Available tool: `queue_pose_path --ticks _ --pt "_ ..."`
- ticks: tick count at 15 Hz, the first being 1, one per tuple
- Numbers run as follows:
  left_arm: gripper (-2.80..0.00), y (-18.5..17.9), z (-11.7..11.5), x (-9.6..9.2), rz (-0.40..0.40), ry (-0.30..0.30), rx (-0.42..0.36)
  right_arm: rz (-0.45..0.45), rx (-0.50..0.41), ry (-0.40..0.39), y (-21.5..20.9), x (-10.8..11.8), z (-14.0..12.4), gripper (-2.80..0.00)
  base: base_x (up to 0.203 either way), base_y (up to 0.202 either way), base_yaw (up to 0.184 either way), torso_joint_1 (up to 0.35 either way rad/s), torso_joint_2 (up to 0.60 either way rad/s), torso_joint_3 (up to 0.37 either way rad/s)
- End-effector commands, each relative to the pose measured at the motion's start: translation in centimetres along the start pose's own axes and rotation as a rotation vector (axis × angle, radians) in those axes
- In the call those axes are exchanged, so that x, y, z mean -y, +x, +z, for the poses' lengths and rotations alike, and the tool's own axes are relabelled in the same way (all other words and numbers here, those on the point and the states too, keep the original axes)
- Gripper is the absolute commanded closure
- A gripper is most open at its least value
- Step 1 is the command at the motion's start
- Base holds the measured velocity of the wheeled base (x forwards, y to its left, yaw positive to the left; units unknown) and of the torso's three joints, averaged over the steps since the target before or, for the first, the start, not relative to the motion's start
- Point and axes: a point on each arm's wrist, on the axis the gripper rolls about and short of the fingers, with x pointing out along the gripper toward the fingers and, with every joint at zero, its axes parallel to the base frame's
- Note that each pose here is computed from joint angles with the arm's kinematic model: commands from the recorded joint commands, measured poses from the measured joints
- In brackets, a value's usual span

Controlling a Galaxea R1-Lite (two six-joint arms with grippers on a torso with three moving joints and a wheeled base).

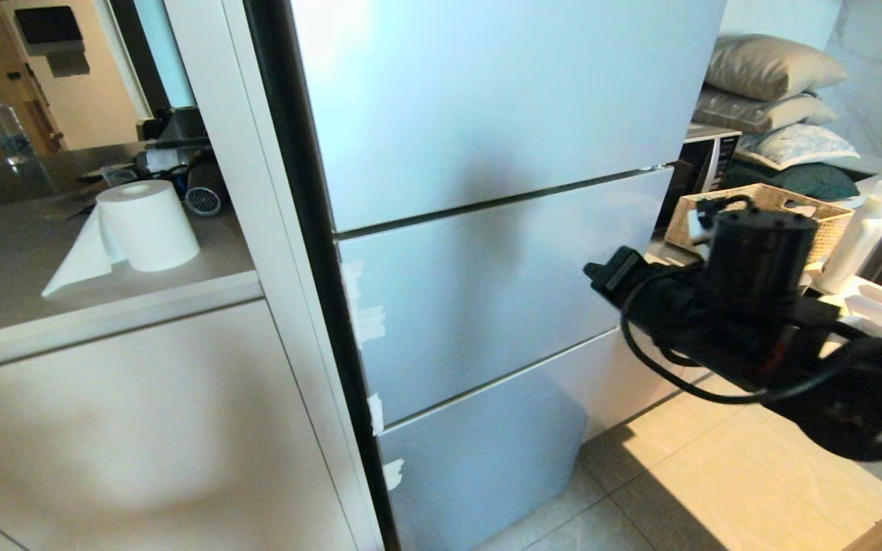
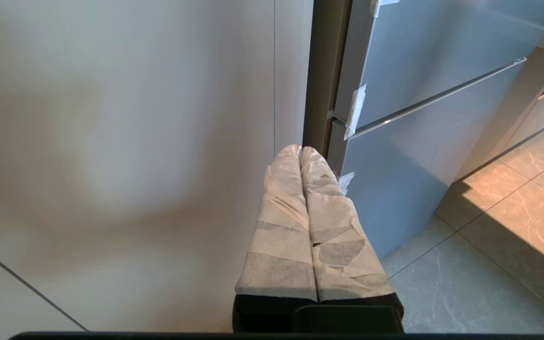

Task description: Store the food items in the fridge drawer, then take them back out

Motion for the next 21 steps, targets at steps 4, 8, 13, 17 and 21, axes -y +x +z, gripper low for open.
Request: queue_pose_path --ticks 4,8,13,17,21 --pt "0.00 0.0 0.0 0.0 -0.001 0.000 -0.002 0.016 0.120 -0.154 -14.4 1.9 2.6 0.00 0.000 0.000 0.000 0.000 0.00 0.000" --pt "0.00 0.0 0.0 0.0 0.000 0.000 -0.002 -0.078 0.208 -0.409 -25.5 6.0 2.1 0.00 0.000 0.000 0.000 0.000 0.00 0.000" --pt "0.00 0.0 0.0 0.0 0.000 0.000 -0.001 -0.155 0.229 -0.614 -32.7 10.9 -5.6 0.00 0.000 0.000 0.000 0.000 0.00 0.000" --pt "0.00 0.0 0.0 0.0 0.000 0.000 0.000 -0.258 0.244 -0.663 -33.3 12.8 -8.1 0.00 0.000 0.000 0.000 0.000 0.00 0.000" --pt "0.00 0.0 0.0 0.0 -0.001 -0.002 0.000 -0.299 0.230 -0.699 -33.3 13.0 -8.2 0.00 0.000 0.000 0.000 0.000 0.00 0.000"
